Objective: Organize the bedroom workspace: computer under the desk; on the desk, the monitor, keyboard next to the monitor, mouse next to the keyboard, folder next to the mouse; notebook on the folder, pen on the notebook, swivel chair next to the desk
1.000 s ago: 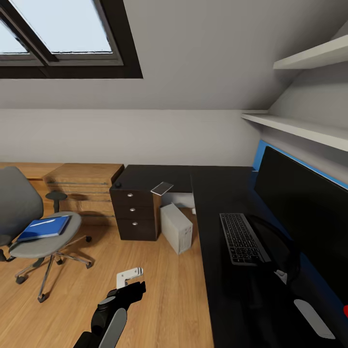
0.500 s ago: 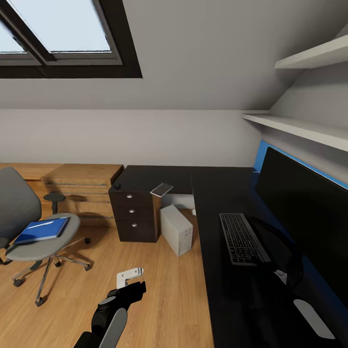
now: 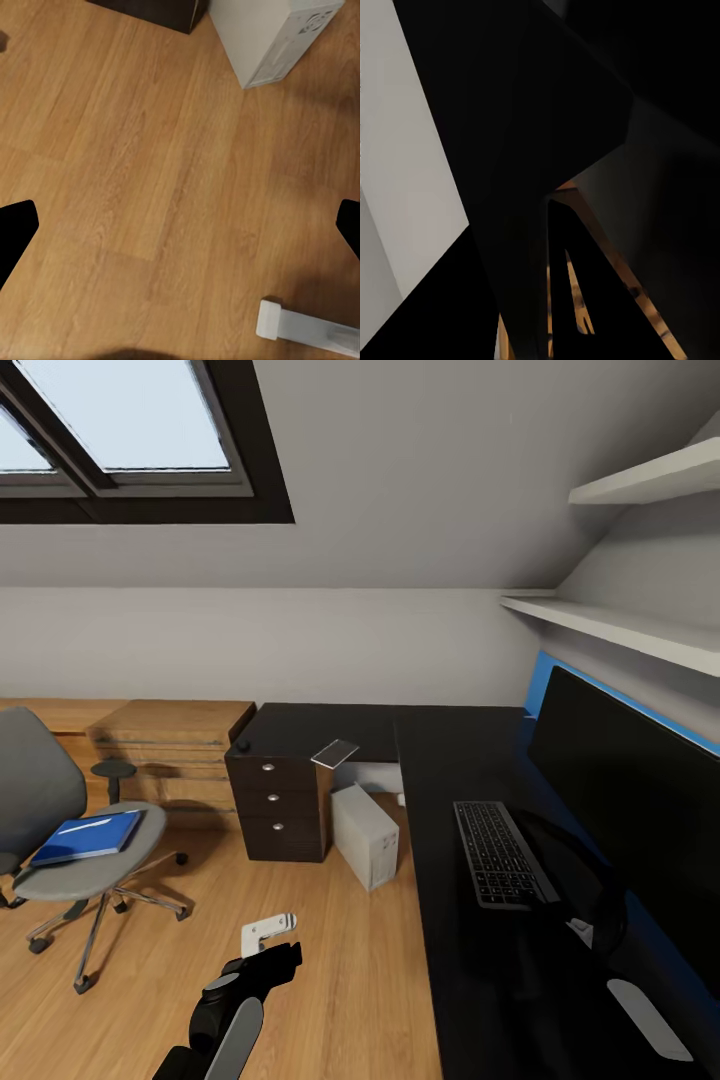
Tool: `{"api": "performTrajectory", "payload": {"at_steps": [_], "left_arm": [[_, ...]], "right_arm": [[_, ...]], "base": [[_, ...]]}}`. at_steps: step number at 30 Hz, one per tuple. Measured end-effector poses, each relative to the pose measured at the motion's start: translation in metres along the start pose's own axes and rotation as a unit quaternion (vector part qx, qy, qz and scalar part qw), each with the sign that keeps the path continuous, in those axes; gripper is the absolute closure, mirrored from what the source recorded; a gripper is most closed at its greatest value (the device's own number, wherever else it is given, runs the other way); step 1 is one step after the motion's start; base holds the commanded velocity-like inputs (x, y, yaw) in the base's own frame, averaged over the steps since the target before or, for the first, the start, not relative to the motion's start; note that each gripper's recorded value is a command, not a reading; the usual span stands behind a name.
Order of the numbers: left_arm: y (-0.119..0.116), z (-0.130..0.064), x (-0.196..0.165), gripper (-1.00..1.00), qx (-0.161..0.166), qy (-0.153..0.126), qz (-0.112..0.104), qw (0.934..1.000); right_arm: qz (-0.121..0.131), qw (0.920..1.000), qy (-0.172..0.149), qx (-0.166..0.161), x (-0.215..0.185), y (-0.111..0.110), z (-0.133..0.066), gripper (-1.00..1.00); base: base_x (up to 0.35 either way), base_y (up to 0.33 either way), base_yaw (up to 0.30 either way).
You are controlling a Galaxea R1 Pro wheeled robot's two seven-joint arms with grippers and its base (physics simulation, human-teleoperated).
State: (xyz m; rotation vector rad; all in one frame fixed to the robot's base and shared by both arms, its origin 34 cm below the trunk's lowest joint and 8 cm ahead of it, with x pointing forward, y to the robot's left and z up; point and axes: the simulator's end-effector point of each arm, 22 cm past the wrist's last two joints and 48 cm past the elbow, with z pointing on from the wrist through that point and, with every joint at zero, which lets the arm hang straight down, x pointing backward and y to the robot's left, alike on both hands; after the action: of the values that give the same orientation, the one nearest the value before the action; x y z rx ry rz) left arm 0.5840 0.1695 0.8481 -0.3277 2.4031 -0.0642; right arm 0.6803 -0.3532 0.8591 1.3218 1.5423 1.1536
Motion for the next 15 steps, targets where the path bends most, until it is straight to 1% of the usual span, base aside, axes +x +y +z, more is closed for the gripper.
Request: {"api": "performTrajectory", "payload": {"at_steps": [4, 15], "left_arm": [[-0.0004, -0.004, -0.0022, -1.0, 0.0, 0.0, 0.0, 1.0], [-0.0004, -0.004, -0.0021, -1.0, 0.0, 0.0, 0.0, 1.0]], "right_arm": [[0.0, 1.0, 0.0, 0.0, 0.0002, 0.004, -0.0022, 1.0], [-0.002, 1.0, 0.001, 0.001, 0.0002, 0.0035, -0.0023, 1.0]], "base": [[0.0, 0.0, 0.0], [0.0, 0.0, 0.0]]}}
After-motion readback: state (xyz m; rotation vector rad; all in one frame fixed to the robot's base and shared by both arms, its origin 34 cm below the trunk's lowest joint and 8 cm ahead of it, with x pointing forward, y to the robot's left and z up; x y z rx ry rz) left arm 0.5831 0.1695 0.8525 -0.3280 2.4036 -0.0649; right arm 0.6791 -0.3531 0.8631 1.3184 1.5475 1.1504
